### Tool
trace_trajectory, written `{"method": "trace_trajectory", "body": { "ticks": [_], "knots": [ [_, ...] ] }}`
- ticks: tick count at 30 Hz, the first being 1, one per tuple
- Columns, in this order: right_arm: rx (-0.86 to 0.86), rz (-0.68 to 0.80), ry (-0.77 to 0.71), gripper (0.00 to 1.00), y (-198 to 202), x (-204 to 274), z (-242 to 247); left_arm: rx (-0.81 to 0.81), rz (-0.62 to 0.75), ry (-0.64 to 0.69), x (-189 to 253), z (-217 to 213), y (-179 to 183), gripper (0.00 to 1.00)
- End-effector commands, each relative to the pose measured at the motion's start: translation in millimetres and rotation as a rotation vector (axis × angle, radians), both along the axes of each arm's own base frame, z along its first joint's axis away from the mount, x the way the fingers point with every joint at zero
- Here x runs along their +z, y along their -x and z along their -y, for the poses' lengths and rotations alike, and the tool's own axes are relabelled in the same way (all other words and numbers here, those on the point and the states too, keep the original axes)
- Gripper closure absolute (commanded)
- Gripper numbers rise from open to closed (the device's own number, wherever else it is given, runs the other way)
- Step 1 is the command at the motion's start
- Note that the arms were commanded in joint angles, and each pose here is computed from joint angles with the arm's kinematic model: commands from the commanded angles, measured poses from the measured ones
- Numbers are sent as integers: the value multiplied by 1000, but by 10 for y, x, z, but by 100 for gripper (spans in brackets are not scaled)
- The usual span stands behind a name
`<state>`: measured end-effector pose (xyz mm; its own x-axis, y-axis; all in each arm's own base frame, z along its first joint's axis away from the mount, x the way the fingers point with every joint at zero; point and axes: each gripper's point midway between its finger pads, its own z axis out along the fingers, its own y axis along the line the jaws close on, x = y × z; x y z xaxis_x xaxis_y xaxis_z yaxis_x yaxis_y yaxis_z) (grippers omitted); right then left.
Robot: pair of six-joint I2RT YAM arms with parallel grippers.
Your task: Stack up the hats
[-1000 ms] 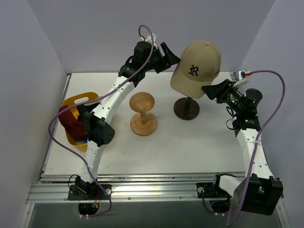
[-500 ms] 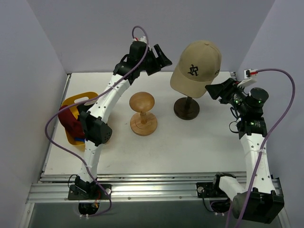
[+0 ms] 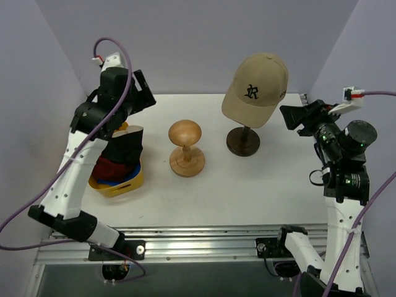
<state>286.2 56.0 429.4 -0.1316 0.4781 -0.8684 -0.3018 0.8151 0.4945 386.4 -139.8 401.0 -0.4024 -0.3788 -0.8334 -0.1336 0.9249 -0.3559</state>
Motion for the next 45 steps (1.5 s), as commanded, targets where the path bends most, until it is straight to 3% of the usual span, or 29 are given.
{"method": "trace_trajectory", "body": {
  "ticks": [1, 4, 6, 7, 8, 15, 19, 23, 26, 30, 33, 38, 45],
  "knots": [
    [50, -35, 42, 44, -146, 43, -187, 178, -54, -161, -225, -636, 394, 14],
    [59, -54, 61, 44, -264, 73, -483, 243, -64, -170, -323, -931, 728, 12],
    [168, -31, 103, 45, -118, 193, -1013, 261, -95, -162, -472, -1061, 875, 11],
    [115, -57, 135, 45, -179, 121, -1082, 274, -105, -142, -503, -1156, 926, 11],
    [203, -36, 171, 45, 27, 142, -1438, 276, -121, -147, -562, -1194, 942, 11],
    [320, 6, 238, 44, 644, -122, -2016, 242, -285, -162, -1139, -1288, 921, 11],
    [365, 36, 226, 44, 886, -202, -1985, 247, -345, -194, -1365, -1329, 872, 11],
    [408, 50, 210, 44, 1025, -304, -1919, 76, -295, -206, -1387, -1111, 621, 11],
    [425, 53, 222, 43, 1082, -391, -1870, 48, -306, -199, -1400, -1093, 469, 9],
    [439, 49, 252, 42, 1134, -485, -1800, 146, -377, -216, -1453, -1428, 321, 8],
    [432, 63, 249, 41, 1169, -504, -1705, 295, -463, -168, -1550, -1921, 376, 8],
    [454, 89, 221, 40, 1248, -483, -1651, 468, -376, -75, -1389, -2470, 649, 7],
    [488, 90, 227, 40, 1284, -512, -1706, 404, -306, 30, -1339, -2295, 762, 7]
  ]
}}
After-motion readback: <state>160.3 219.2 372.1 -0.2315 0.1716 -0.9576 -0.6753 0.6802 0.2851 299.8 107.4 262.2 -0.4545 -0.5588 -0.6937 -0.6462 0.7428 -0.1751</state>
